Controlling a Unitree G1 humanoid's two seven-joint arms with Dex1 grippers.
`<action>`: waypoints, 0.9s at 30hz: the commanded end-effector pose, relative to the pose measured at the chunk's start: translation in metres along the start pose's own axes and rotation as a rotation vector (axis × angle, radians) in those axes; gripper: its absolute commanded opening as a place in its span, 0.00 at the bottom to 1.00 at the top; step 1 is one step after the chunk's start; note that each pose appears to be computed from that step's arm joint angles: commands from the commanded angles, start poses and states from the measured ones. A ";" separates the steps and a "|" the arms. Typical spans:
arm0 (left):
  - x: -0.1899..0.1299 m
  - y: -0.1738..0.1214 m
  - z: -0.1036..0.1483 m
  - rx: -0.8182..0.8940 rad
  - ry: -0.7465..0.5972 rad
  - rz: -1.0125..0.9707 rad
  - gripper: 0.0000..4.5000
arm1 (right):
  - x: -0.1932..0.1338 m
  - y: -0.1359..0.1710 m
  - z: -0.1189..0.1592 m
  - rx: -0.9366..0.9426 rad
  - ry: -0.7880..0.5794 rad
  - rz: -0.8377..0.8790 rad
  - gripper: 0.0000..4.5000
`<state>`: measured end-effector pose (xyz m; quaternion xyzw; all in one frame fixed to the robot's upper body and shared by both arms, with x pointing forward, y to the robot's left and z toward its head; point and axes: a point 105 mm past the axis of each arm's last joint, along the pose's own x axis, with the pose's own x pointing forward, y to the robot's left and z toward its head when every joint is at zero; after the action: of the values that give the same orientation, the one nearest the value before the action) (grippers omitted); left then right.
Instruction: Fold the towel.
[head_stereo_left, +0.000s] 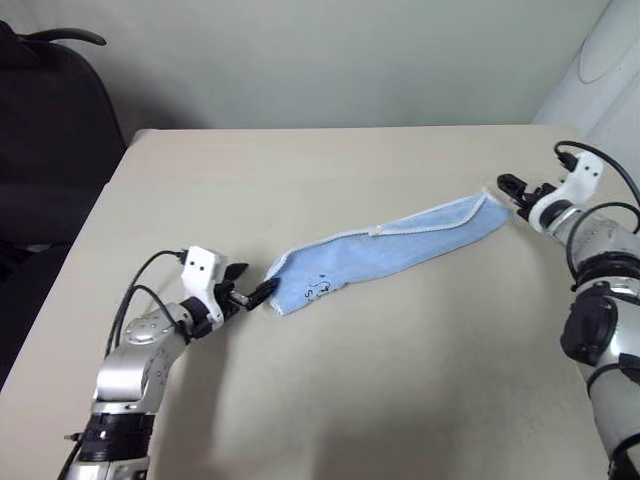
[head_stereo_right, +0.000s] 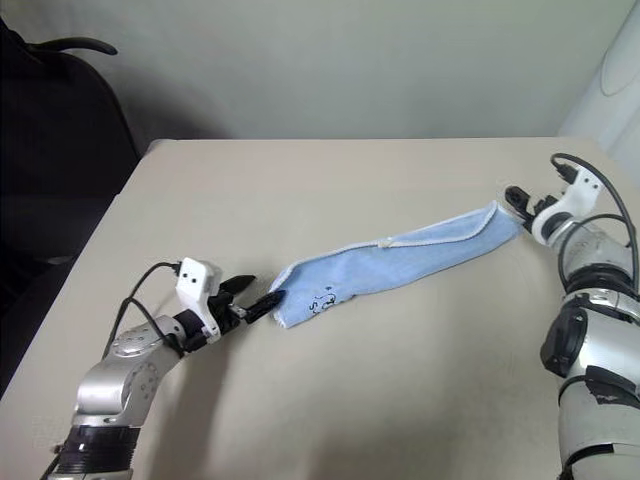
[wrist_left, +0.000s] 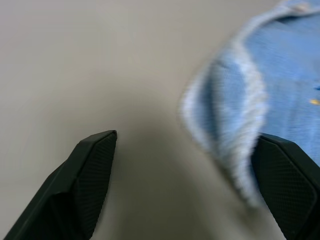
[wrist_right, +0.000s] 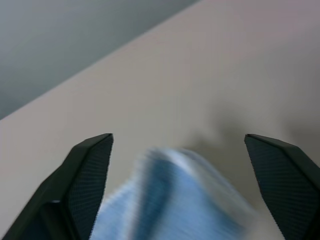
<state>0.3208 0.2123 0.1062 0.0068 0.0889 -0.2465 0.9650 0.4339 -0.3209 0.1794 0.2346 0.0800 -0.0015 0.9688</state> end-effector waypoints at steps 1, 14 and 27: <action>-0.012 0.008 0.029 0.057 -0.108 0.046 1.00 | -0.011 -0.006 0.003 0.071 0.008 0.042 0.99; -0.014 -0.055 0.066 0.141 -0.163 -0.282 1.00 | 0.002 0.002 -0.042 0.215 0.085 0.055 0.99; 0.000 -0.083 -0.012 0.264 0.127 -0.404 1.00 | 0.015 0.014 -0.051 0.247 0.053 0.044 0.55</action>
<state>0.2780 0.1385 0.0982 0.1147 0.1191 -0.4471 0.8791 0.4378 -0.2868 0.1275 0.3574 0.1134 0.0065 0.9270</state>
